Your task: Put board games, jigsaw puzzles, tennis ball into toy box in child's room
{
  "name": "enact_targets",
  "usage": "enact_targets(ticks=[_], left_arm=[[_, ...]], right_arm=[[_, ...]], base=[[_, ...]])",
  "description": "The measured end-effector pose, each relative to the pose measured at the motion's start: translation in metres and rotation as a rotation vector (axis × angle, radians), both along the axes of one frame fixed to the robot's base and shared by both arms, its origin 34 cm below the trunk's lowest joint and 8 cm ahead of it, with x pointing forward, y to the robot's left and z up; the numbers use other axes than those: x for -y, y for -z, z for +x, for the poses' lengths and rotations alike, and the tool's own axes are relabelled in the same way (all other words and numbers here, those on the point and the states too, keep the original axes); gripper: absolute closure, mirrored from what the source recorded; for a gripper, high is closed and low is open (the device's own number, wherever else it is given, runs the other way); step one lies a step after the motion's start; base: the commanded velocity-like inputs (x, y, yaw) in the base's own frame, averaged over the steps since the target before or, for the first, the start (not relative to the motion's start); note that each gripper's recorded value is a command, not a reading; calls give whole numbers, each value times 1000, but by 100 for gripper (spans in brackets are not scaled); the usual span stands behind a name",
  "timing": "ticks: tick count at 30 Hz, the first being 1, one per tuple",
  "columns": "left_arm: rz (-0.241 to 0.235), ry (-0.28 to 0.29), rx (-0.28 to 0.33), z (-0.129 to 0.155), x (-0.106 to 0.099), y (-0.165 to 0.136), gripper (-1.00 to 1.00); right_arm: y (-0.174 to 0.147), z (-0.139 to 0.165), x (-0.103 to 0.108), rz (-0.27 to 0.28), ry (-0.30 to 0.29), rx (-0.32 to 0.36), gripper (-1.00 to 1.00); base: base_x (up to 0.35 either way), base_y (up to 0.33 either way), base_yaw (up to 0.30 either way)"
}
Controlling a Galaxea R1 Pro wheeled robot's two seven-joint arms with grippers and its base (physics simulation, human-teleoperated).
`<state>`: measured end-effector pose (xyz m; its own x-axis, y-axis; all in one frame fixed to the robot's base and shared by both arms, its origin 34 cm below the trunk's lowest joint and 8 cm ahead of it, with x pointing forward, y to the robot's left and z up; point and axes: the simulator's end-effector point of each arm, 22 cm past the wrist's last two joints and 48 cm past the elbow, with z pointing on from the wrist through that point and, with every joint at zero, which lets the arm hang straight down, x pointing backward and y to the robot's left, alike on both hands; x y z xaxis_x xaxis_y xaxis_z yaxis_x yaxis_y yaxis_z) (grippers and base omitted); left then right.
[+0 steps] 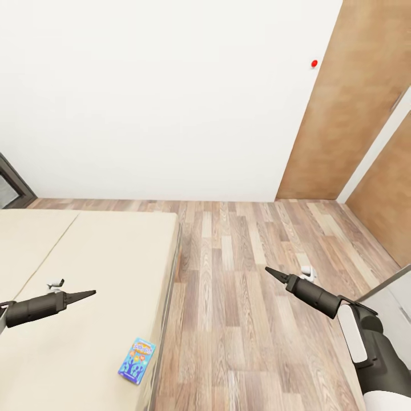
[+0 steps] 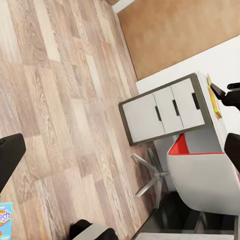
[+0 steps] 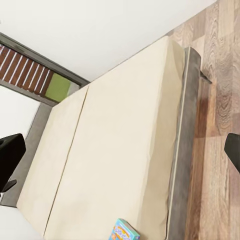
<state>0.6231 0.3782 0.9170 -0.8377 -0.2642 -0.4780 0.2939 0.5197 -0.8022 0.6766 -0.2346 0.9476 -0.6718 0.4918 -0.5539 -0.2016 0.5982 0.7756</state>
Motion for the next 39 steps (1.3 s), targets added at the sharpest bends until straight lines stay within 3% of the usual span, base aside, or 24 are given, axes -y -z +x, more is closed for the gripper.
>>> enact_targets(ticks=[39], left_arm=[[0, 0, 66, 5, 0, -34, -100]], right_arm=[[-36, 3, 0, -4, 3, 62, -100]], base=[[0, 0, 0]])
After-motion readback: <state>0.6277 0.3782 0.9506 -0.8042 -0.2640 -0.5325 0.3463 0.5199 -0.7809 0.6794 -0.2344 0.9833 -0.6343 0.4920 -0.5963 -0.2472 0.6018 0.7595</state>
